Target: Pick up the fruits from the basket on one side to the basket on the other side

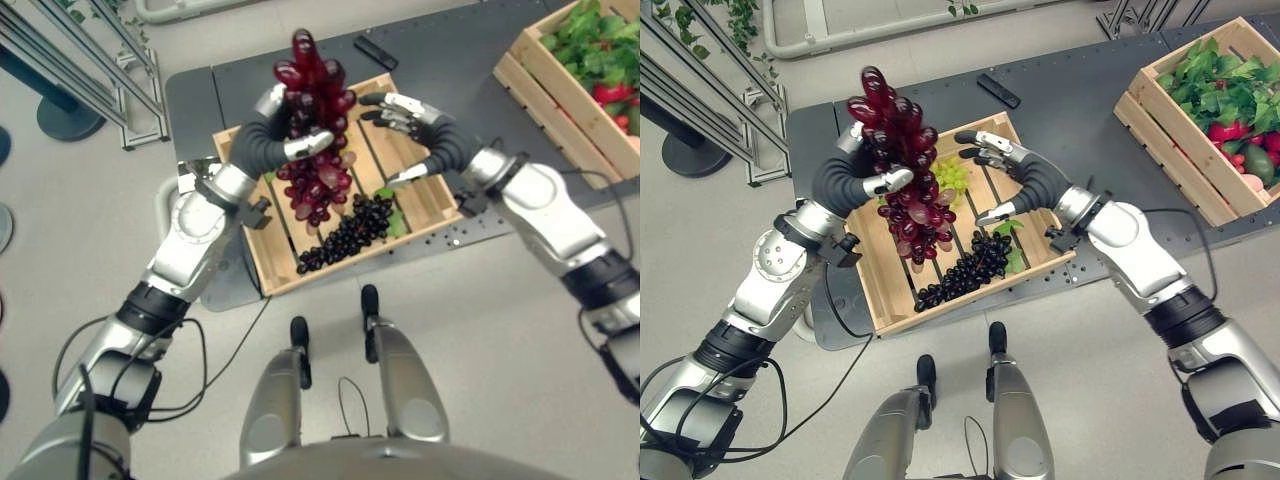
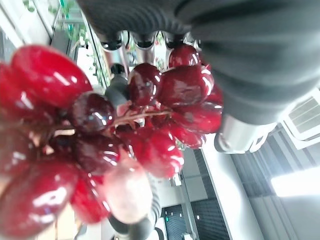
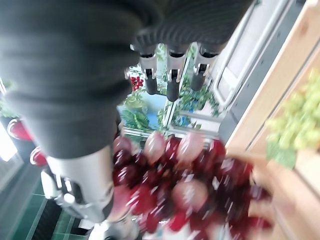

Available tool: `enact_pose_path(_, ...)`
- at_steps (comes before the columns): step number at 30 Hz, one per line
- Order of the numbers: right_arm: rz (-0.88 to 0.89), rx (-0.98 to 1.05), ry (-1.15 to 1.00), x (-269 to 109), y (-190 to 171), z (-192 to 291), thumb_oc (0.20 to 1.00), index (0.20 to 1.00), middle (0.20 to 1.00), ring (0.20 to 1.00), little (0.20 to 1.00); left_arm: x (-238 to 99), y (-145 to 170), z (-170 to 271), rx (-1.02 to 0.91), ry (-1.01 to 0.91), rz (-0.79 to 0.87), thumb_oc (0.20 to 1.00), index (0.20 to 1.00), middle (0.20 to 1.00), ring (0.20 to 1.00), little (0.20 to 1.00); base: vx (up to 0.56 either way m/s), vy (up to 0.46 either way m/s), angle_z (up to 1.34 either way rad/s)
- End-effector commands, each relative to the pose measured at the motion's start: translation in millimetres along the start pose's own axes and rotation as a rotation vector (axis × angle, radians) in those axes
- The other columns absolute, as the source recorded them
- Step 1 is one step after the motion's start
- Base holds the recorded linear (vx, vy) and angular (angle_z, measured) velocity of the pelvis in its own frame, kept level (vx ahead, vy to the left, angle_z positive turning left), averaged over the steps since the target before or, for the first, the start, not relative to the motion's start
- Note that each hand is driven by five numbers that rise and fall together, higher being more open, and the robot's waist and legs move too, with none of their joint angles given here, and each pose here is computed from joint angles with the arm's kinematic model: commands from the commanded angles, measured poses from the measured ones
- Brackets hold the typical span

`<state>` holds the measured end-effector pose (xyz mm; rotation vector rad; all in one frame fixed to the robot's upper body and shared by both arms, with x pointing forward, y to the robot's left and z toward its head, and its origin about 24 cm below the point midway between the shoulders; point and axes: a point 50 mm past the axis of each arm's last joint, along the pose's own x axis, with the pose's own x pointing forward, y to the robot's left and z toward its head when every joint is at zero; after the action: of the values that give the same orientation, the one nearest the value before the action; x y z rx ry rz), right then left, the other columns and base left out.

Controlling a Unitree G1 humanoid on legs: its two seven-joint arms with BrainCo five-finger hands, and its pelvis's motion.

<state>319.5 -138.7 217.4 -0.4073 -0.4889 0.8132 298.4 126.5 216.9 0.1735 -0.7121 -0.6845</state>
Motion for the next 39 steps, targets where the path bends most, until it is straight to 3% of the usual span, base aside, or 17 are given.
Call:
enact_pose_path(1,0.029,0.06,-0.099,8,6,12,1.0,1.0,1.0,1.0,1.0,14,-6,23,-0.063,-0.162,-0.018,0.2,0.2,0.2,0.2,0.2,0.0,0.0,0.0)
enact_pose_path(22,0.359,0.494,-0.055,25,81,-11,1.0,1.0,1.0,1.0,1.0,35,-34,27,-0.162,-0.227,-0.119,0.2,0.2,0.2,0.2,0.2,0.0,0.0,0.0)
enact_pose_path(23,0.359,0.511,-0.066,26,82,-11,0.947,0.947,0.947,0.947,0.947,36,-35,27,-0.17,-0.232,-0.119,0.2,0.2,0.2,0.2,0.2,0.0,0.0,0.0)
enact_pose_path(24,0.361,0.527,-0.066,26,85,-12,0.799,0.799,0.799,0.799,0.799,37,-36,28,-0.177,-0.237,-0.122,0.2,0.2,0.2,0.2,0.2,0.0,0.0,0.0)
enact_pose_path(25,0.365,0.538,-0.07,27,87,-12,0.473,0.473,0.473,0.473,0.473,38,-37,28,-0.182,-0.241,-0.124,0.2,0.2,0.2,0.2,0.2,0.0,0.0,0.0)
enact_pose_path(26,0.376,0.538,-0.077,28,88,-10,0.266,0.266,0.266,0.266,0.266,38,-37,29,-0.182,-0.246,-0.125,0.2,0.2,0.2,0.2,0.2,0.0,0.0,0.0)
enact_pose_path(27,0.386,0.543,-0.088,29,90,-9,0.2,0.2,0.2,0.2,0.2,39,-38,29,-0.186,-0.252,-0.127,0.2,0.2,0.2,0.2,0.2,0.0,0.0,0.0)
enact_pose_path(39,0.351,0.7,-0.14,30,106,-14,0.2,0.2,0.2,0.2,0.2,36,-39,27,-0.207,-0.266,-0.082,0.2,0.2,0.2,0.2,0.2,0.0,0.0,0.0)
